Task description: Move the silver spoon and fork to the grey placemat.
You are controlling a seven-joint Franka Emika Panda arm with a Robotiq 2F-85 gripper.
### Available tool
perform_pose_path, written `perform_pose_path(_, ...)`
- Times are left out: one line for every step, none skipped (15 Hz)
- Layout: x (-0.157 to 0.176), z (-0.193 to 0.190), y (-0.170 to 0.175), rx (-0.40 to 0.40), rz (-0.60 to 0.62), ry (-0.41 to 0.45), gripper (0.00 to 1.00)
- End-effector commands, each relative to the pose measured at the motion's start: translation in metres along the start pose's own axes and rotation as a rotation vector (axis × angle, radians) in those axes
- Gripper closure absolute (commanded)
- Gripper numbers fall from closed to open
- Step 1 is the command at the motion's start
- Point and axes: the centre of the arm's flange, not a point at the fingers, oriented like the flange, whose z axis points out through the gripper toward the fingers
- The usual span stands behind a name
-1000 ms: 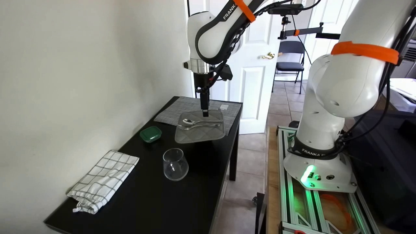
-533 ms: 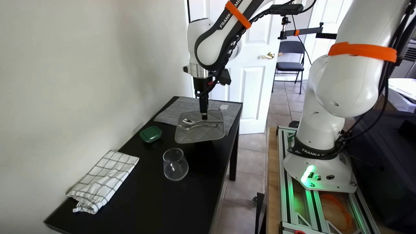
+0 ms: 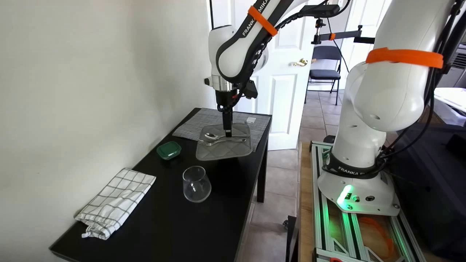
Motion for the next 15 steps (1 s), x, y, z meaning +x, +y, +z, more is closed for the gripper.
perform_pose_path(0.01, 0.005, -0.011, 0.021, -0.01, 0.022, 0.0)
perform_pose_path(0.013, 0.006, -0.015, 0.026, -0.01, 0.023, 0.0)
perform_pose_path(0.016, 0.006, -0.019, 0.029, -0.01, 0.024, 0.0)
perform_pose_path(0.018, 0.007, -0.022, 0.035, -0.011, 0.024, 0.0)
perform_pose_path(0.02, 0.008, -0.025, 0.04, -0.013, 0.023, 0.0)
perform_pose_path(0.021, 0.01, -0.028, 0.041, -0.016, 0.021, 0.03)
perform_pose_path(0.022, 0.011, -0.03, 0.044, -0.018, 0.019, 0.07)
perform_pose_path(0.022, 0.012, -0.032, 0.044, -0.022, 0.017, 0.08)
perform_pose_path(0.023, 0.014, -0.033, 0.046, -0.025, 0.015, 0.14)
perform_pose_path(0.024, 0.015, -0.033, 0.047, -0.026, 0.012, 0.21)
perform_pose_path(0.024, 0.015, -0.034, 0.047, -0.027, 0.01, 0.3)
perform_pose_path(0.024, 0.016, -0.034, 0.046, -0.028, 0.009, 0.34)
perform_pose_path(0.025, 0.017, -0.034, 0.044, -0.029, 0.004, 0.38)
perform_pose_path(0.025, 0.018, -0.034, 0.041, -0.031, 0.002, 0.42)
perform_pose_path(0.026, 0.018, -0.033, 0.041, -0.031, 0.0, 0.4)
